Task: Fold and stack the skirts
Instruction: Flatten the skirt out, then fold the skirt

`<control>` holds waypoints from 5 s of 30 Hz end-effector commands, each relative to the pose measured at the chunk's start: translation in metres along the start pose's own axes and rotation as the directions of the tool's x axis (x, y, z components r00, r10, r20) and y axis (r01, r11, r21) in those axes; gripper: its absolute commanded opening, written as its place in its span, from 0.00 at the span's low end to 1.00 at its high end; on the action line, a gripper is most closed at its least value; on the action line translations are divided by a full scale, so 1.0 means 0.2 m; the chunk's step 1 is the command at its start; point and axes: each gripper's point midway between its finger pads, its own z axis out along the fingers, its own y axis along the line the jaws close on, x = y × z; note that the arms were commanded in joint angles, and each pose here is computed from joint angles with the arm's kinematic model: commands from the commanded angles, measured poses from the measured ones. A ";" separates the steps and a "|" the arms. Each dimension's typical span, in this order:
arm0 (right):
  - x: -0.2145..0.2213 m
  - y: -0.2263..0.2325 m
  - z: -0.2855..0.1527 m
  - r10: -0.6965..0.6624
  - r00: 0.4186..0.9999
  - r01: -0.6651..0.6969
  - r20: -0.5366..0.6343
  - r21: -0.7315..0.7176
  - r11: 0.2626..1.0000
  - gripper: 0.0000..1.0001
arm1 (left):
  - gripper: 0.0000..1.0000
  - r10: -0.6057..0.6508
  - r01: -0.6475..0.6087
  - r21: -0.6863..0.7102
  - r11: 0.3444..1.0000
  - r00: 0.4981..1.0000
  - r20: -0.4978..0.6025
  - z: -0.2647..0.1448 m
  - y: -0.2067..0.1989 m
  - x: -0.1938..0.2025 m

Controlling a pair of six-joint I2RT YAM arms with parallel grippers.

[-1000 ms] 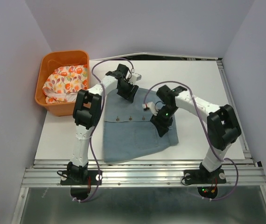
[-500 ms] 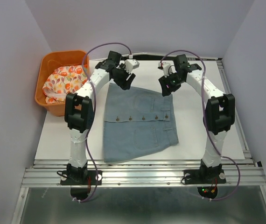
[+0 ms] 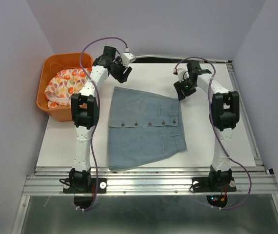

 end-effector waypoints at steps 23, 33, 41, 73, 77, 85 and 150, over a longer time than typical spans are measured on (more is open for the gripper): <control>0.00 0.03 0.14 -0.029 1.000 0.029 0.003 -0.053 0.998 0.43 | 0.39 -0.083 0.096 0.057 0.994 0.978 -0.194 0.19 0.01 0.49; -0.18 -0.03 -0.09 0.184 0.974 -0.151 0.130 -0.232 0.961 0.56 | 0.23 -0.088 0.099 0.047 0.994 0.975 -0.206 0.16 0.00 0.50; -0.20 0.02 -0.09 0.324 0.936 -0.239 0.137 -0.428 0.872 0.67 | 0.23 -0.088 0.094 0.019 0.995 0.972 -0.216 0.16 0.03 0.50; -0.18 0.03 0.00 0.264 0.953 -0.184 0.148 -0.411 0.893 0.01 | 0.00 -0.091 0.086 -0.080 0.993 0.994 -0.062 0.04 0.21 0.22; -0.31 -0.04 -0.08 0.240 0.944 -0.149 0.226 -0.357 0.922 0.01 | 0.00 -0.064 0.067 -0.133 0.989 0.998 0.026 -0.04 0.29 0.06; -0.47 -0.18 -0.29 0.171 0.913 -0.093 0.371 -0.219 0.971 0.01 | 0.00 0.025 0.040 -0.274 0.961 0.973 0.229 -0.28 0.45 -0.28; 0.53 0.57 -0.58 -0.366 0.893 0.395 0.262 -0.068 0.916 0.01 | 0.00 0.313 -0.258 0.285 0.923 0.935 -0.168 -0.88 -1.13 0.89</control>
